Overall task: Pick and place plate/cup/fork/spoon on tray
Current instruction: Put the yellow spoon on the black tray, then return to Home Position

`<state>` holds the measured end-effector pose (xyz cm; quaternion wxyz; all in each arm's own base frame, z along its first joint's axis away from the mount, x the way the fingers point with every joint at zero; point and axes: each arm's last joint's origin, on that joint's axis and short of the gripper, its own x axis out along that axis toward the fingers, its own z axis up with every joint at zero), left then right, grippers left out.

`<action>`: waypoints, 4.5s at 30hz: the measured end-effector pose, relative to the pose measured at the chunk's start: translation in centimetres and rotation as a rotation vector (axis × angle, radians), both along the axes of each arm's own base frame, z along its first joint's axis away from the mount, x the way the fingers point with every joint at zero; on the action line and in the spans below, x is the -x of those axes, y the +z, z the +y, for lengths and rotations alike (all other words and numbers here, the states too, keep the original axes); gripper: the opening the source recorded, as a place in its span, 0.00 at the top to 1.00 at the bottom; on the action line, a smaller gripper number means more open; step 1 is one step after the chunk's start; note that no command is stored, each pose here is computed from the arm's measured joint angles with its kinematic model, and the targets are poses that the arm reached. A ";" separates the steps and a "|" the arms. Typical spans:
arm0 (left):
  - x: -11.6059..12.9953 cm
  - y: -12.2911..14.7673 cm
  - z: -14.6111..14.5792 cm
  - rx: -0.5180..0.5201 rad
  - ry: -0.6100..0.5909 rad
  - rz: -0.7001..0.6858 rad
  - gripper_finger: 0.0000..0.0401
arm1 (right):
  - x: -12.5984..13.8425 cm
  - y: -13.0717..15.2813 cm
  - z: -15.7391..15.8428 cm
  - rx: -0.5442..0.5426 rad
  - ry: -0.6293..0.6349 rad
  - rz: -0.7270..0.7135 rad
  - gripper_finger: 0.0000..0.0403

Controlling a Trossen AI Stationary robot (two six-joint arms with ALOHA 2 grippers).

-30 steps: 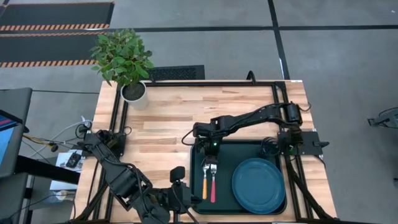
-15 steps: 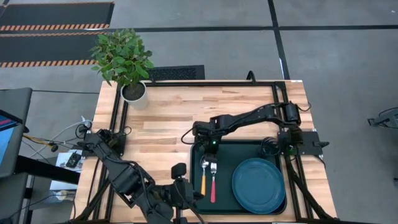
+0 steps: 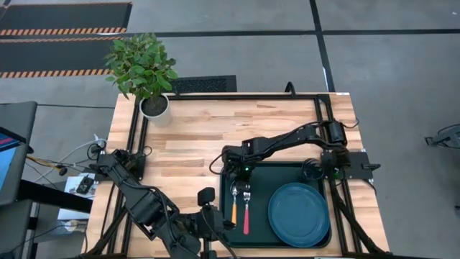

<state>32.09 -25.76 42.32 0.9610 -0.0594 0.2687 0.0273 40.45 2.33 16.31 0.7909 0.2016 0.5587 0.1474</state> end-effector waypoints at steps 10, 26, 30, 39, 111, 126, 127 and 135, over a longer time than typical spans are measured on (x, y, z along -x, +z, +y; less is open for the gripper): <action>0.0 0.0 0.0 -0.004 0.002 0.003 1.00 | 0.0 0.0 0.2 0.026 -0.001 0.000 0.69; 0.1 -0.1 0.6 -0.159 0.106 -0.039 1.00 | 1.2 5.6 -1.8 0.026 -0.040 0.138 0.56; 0.0 0.0 0.9 -0.267 0.097 -0.042 1.00 | 3.9 12.6 -1.2 0.051 -0.034 0.038 0.57; -0.2 -0.5 0.9 -0.157 -0.033 0.050 1.00 | 19.5 28.3 1.1 0.117 0.021 -0.549 0.57; 24.1 -23.7 21.0 0.061 -0.534 -0.624 1.00 | 30.4 1.5 -0.1 0.006 -0.506 -1.202 0.58; 23.8 -24.9 21.6 -0.117 -0.334 -0.502 1.00 | 30.3 0.0 -0.1 0.076 -0.466 -1.064 0.58; 23.8 -24.9 21.6 -0.116 -0.334 -0.502 1.00 | 30.3 0.0 -0.1 0.076 -0.466 -1.064 0.58; 23.8 -24.9 21.6 -0.113 -0.332 -0.501 1.00 | 30.4 -0.1 -0.1 0.079 -0.465 -1.060 0.58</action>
